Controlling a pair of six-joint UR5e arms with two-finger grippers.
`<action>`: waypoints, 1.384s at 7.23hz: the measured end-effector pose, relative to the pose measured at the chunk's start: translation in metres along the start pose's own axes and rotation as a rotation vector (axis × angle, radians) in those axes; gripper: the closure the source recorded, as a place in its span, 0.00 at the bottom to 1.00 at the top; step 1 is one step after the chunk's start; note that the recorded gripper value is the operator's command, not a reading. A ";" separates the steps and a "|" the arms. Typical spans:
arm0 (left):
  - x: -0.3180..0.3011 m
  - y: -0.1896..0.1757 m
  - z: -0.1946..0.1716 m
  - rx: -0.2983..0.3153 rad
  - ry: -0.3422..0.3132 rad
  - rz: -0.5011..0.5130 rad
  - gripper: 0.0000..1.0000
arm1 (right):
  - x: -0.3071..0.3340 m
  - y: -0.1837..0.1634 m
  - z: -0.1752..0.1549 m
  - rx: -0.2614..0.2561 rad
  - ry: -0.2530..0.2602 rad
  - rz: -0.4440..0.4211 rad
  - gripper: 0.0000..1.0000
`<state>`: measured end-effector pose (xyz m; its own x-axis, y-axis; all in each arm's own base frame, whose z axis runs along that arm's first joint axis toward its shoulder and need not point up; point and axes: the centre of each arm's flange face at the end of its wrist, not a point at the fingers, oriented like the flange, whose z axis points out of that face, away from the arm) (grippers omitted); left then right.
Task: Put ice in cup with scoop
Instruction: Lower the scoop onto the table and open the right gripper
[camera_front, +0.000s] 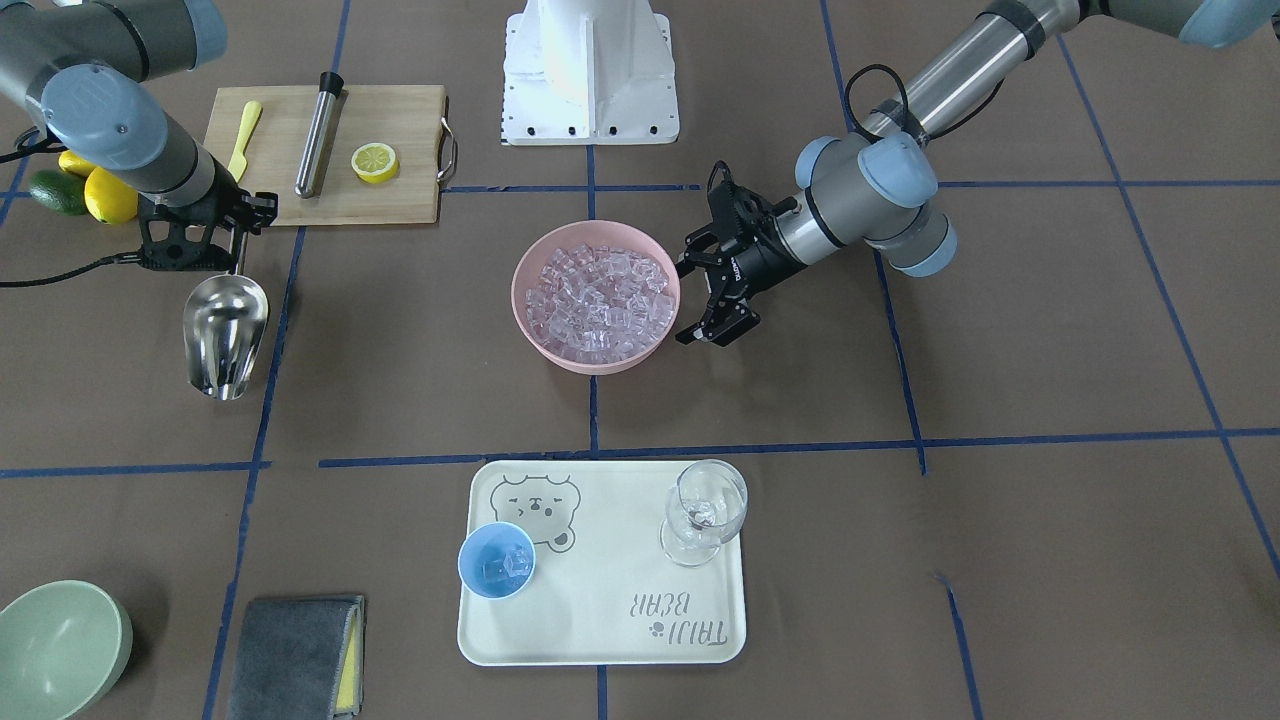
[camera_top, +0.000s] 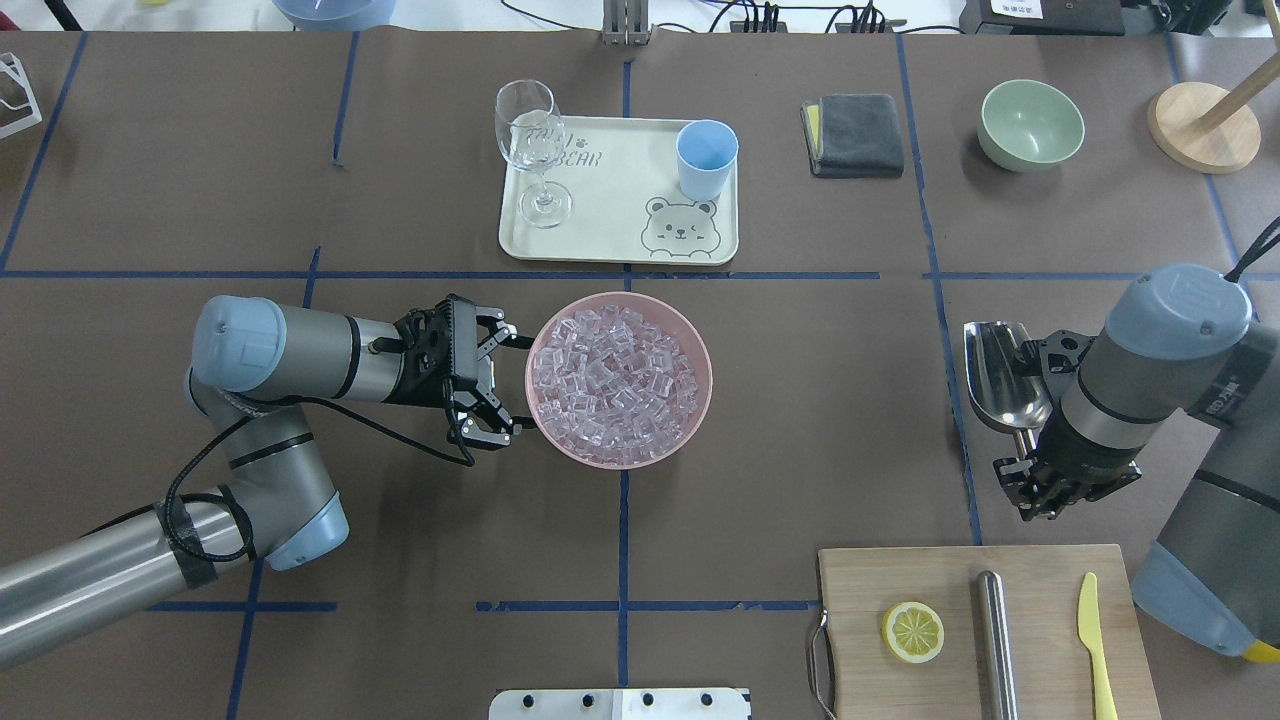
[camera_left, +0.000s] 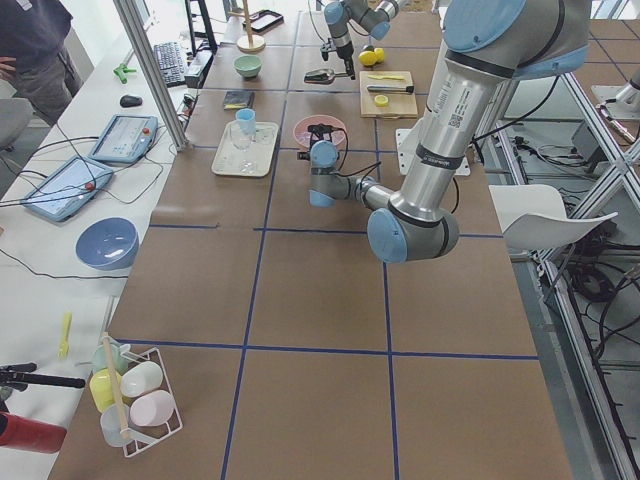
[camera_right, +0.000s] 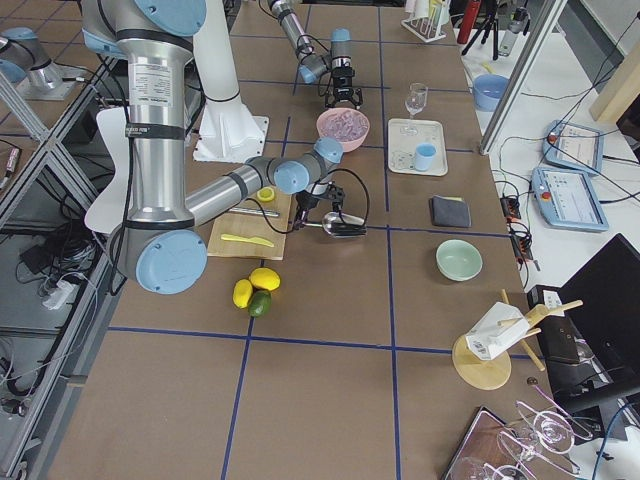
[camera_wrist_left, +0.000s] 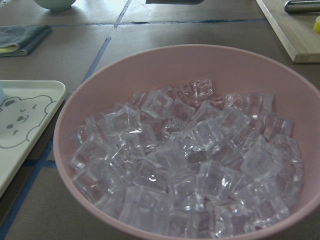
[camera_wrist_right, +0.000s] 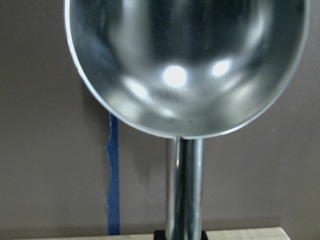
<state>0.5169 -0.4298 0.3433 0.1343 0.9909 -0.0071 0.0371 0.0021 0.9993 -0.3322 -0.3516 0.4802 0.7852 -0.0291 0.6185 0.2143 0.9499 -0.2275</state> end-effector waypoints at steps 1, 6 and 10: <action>0.000 0.000 0.000 0.000 0.000 0.000 0.00 | -0.001 0.000 0.006 -0.009 0.006 -0.005 0.77; 0.000 0.001 -0.001 -0.001 -0.001 0.000 0.00 | -0.010 -0.007 0.005 0.012 0.008 -0.016 0.00; -0.001 0.004 -0.003 -0.004 -0.003 -0.002 0.00 | 0.012 -0.058 -0.077 0.271 0.041 -0.055 0.00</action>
<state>0.5141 -0.4308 0.3471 0.1376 0.9904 -0.0087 0.0329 0.0042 0.9994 -0.2906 -0.4315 0.4425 0.8007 -0.0906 0.5921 0.0989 0.9949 0.0185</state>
